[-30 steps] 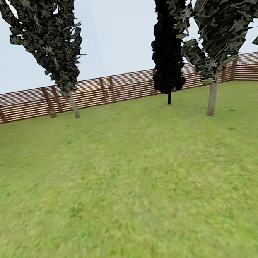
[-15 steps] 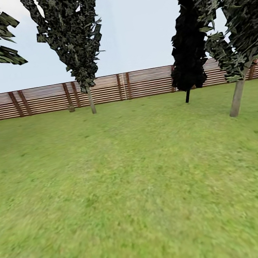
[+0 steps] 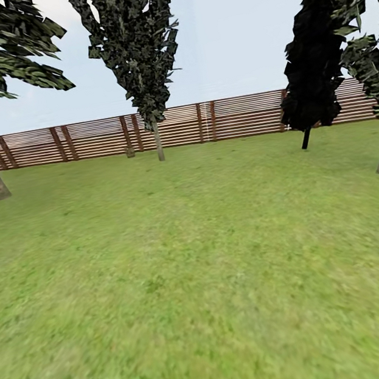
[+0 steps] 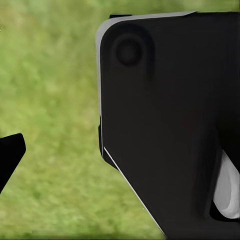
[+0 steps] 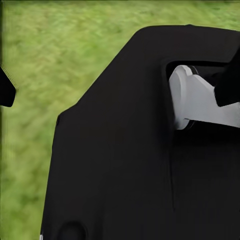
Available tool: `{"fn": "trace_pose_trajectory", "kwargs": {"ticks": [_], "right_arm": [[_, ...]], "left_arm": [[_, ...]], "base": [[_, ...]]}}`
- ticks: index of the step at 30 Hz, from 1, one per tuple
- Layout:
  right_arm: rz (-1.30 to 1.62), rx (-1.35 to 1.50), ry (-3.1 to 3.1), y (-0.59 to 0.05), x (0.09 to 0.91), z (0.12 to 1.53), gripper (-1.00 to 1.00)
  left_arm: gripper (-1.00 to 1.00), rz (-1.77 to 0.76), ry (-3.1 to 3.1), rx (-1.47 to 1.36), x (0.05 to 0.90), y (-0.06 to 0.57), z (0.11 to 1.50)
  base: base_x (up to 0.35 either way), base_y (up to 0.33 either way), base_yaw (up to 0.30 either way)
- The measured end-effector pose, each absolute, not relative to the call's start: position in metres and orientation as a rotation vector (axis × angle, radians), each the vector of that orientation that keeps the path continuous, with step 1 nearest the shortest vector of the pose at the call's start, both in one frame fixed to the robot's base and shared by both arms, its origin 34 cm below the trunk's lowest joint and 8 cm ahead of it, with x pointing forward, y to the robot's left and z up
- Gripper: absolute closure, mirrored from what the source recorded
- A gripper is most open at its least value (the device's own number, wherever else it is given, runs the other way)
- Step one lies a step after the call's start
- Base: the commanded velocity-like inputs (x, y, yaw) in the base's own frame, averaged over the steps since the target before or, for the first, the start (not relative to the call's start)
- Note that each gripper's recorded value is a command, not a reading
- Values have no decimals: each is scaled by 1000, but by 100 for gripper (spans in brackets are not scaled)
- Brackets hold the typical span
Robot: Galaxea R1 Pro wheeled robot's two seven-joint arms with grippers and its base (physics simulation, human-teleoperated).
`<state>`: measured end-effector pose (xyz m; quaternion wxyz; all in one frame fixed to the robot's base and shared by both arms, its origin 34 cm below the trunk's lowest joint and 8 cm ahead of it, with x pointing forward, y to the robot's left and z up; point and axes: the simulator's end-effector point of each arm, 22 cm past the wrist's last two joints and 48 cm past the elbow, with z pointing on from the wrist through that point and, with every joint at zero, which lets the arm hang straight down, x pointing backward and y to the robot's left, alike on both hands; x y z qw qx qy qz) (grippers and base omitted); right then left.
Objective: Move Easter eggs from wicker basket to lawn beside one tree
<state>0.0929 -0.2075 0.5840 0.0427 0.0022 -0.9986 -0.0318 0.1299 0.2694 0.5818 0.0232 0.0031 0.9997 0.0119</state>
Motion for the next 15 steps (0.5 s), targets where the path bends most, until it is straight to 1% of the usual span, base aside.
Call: {"fn": "trace_pose_trajectory", "kwargs": {"ticks": [15], "right_arm": [[-97,6,-3047,-208,88,591,-100]], "left_arm": [[-100,37,3102,11,125,269,588]], "base": [[0,0,273]]}}
